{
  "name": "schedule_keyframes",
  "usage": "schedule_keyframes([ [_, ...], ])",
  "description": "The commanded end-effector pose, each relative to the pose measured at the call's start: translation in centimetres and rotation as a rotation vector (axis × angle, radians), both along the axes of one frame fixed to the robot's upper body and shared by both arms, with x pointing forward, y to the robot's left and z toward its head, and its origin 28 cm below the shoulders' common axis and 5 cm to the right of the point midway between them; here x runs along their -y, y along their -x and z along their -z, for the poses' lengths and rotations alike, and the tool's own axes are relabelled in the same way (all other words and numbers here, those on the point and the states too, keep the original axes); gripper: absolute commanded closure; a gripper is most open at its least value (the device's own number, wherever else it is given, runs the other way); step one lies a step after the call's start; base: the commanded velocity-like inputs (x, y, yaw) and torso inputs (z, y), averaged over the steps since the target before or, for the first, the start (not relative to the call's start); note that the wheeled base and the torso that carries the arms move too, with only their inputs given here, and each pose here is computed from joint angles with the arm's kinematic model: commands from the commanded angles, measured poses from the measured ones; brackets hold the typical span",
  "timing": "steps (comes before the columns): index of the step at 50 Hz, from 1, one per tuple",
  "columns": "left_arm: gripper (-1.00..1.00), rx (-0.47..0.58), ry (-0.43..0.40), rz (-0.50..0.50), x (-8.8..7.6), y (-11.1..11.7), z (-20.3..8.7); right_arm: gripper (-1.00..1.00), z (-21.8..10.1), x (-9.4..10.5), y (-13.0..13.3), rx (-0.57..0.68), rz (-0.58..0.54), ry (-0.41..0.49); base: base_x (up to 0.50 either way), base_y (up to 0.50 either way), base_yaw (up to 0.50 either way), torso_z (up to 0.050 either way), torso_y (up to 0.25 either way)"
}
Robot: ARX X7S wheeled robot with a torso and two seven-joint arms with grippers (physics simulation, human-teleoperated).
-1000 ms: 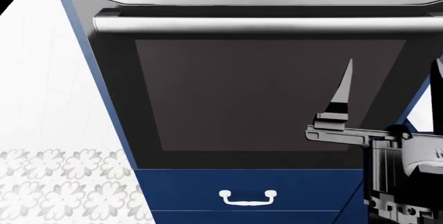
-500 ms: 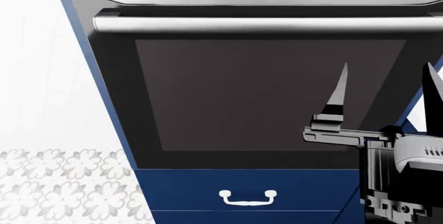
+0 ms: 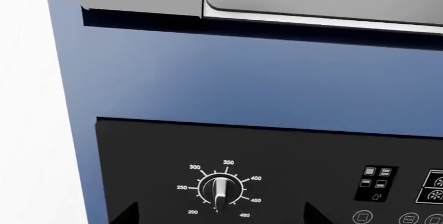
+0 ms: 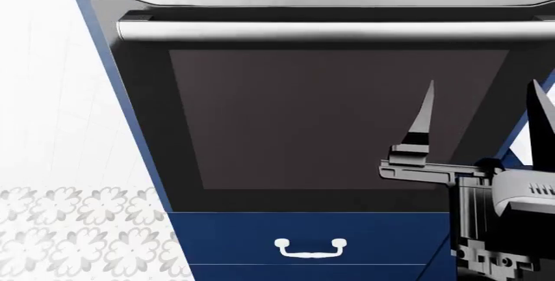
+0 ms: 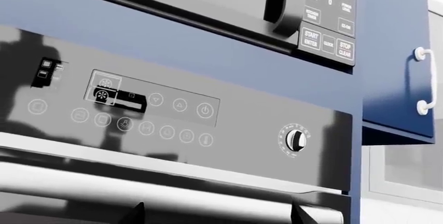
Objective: Preheat the oven by turning the temperature knob.
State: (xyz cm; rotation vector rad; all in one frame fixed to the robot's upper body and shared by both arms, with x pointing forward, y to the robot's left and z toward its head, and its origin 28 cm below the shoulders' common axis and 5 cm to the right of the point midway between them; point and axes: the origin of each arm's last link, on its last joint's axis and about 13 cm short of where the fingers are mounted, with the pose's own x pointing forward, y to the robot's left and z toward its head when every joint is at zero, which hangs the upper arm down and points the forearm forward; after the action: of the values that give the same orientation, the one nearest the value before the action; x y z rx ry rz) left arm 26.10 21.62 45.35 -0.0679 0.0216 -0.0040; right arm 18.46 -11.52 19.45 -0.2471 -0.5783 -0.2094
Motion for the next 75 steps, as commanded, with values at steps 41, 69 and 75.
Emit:
schedule_keyframes([
  [41,-1.00,-0.110,-0.061,-0.036,0.2,-4.7,2.9,-1.00,0.2,-0.1,0.2,0.001,-0.017,0.013,0.00,0.00,0.00,0.000,0.000],
  [69,-1.00,-0.103,-0.065,-0.014,0.6,-5.1,2.6,-1.00,0.4,-0.1,0.2,-0.003,-0.020,0.014,0.00,0.00,0.00,0.000,0.000],
  [75,-1.00,-0.099,-0.069,0.014,0.8,-5.2,2.6,-1.00,0.4,-0.1,0.1,-0.004,-0.016,0.016,0.00,0.00,0.00,0.000,0.000],
])
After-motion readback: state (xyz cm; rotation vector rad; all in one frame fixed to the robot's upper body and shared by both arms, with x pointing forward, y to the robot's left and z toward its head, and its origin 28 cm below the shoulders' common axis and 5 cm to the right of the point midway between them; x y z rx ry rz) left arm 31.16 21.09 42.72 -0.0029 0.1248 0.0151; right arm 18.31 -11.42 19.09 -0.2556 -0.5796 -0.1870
